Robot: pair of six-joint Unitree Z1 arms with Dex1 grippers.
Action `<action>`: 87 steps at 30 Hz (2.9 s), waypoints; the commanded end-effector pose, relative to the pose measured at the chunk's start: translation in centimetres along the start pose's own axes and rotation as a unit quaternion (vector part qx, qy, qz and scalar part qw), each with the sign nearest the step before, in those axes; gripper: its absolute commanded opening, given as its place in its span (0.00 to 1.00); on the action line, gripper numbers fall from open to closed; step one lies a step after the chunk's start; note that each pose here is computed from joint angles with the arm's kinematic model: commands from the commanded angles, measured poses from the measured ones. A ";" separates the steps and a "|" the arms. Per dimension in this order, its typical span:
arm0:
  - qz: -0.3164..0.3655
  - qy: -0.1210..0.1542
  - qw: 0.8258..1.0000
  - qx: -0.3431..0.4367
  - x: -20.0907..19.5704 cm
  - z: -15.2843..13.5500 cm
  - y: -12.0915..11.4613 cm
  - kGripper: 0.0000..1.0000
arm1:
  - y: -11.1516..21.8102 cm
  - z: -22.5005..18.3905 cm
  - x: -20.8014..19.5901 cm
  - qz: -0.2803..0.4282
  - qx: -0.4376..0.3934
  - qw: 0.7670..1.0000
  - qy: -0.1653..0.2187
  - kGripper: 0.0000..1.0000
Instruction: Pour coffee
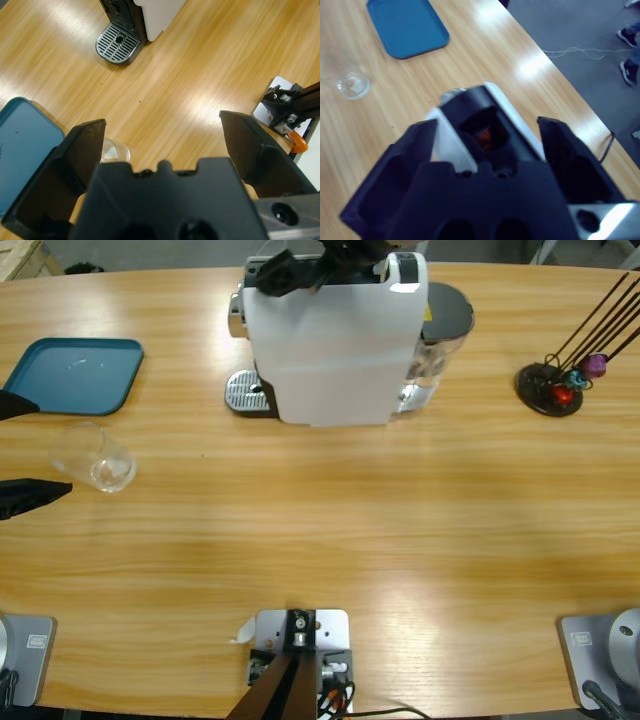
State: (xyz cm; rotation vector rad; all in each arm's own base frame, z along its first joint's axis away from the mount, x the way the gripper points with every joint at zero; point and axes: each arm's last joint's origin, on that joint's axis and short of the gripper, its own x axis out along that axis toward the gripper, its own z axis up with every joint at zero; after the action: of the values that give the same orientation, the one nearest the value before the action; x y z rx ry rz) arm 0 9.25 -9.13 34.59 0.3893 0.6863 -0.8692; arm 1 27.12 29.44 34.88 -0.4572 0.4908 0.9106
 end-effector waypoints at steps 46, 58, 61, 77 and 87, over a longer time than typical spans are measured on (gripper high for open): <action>-0.004 -0.004 1.000 -0.003 -1.7 -5.2 -1.1 1.00 | 1.2 1.6 -8.0 -0.232 0.533 0.810 -0.076 0.00; -0.004 -0.001 1.000 -0.003 -1.6 -4.9 -1.1 1.00 | 1.1 2.7 -6.8 -0.223 0.571 0.784 -0.093 0.00; -0.004 0.000 1.000 -0.003 -1.6 -5.0 -1.1 1.00 | 1.1 2.8 -6.4 -0.218 0.572 0.786 -0.088 0.00; -0.005 0.003 1.000 -0.002 -1.4 -4.7 -1.0 1.00 | 2.0 4.0 -4.6 -0.184 0.576 0.792 -0.084 0.00; -0.006 0.007 1.000 -0.002 -1.3 -4.6 -1.0 1.00 | 3.6 4.4 -2.7 -0.162 0.575 0.799 -0.070 0.00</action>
State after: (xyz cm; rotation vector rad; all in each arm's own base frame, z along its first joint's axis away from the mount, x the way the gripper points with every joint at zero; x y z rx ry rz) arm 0 6.05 -6.24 33.06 0.3772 0.6495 -0.8699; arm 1 23.48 27.49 42.83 0.6806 0.6052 0.1345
